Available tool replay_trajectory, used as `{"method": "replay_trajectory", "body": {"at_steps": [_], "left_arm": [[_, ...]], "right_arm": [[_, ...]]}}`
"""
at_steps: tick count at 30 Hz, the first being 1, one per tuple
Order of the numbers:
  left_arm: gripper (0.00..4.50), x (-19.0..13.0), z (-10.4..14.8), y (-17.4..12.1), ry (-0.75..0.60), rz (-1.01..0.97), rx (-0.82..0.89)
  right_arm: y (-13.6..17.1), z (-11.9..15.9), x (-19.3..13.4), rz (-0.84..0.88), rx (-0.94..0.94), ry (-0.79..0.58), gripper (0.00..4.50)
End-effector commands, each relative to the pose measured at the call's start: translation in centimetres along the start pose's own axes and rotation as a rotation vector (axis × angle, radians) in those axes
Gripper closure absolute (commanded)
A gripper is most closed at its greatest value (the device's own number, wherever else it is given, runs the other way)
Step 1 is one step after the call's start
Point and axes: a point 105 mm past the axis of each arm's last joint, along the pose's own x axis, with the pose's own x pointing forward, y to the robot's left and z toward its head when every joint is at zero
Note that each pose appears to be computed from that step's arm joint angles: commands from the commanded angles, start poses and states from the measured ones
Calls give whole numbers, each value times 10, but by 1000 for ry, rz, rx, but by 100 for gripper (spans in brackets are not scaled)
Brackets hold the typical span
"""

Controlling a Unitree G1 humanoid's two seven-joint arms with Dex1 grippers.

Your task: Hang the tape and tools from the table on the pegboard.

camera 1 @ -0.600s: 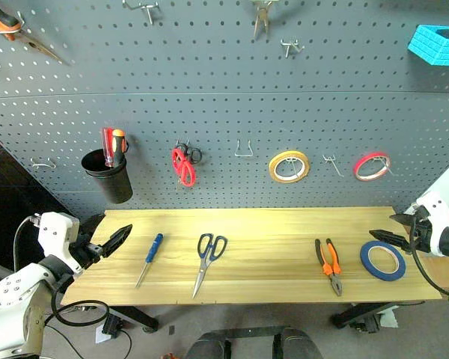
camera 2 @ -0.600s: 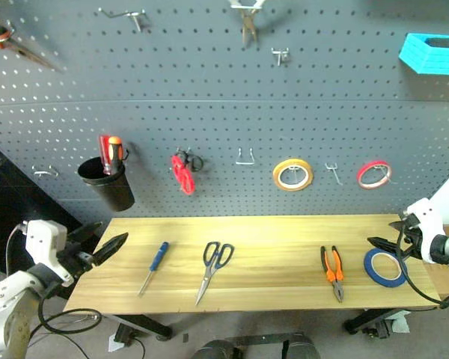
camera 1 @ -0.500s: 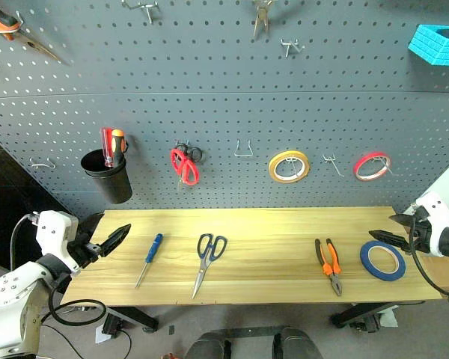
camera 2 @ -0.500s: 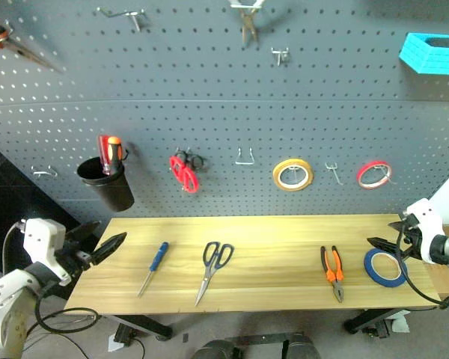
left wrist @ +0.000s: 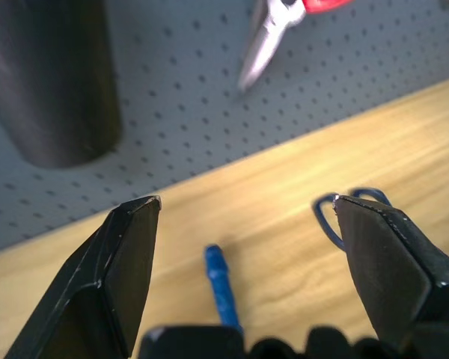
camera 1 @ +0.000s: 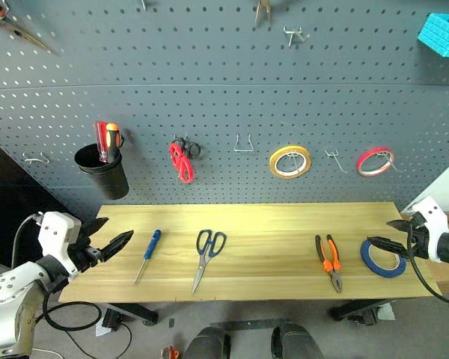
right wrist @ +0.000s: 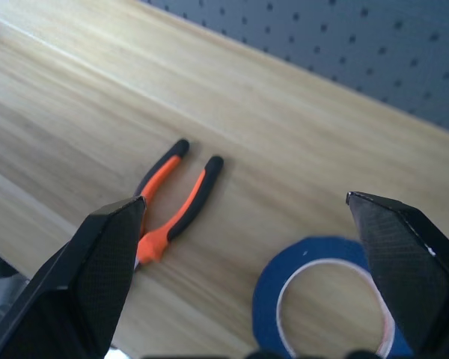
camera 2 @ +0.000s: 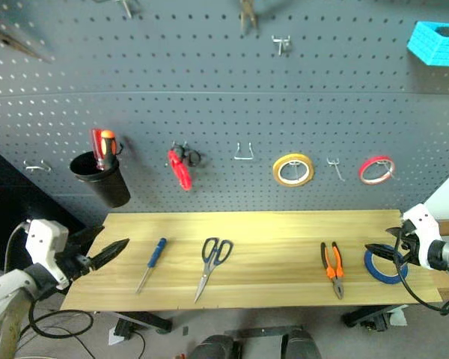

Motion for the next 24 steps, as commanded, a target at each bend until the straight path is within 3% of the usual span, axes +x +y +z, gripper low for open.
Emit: {"method": "replay_trajectory", "body": {"at_steps": [1,6,15,22,24], "left_arm": [[55,10,11,-22,1,-105,60],[55,49,-1,-65,37,-284,117],[55,127,-15,-177,-34,-573,120],[55,155,-4,-198,-90,-600,155],[55,156,2,-219,-114,-671,179]], "right_arm": [[-3,8,-5,-31,4,-26,0],[-7,8,-1,-92,-6,10,0],[-6,5,10,-193,40,135,0],[-4,3,24,-239,103,163,0],[-2,1,32,-233,136,160,0]]}}
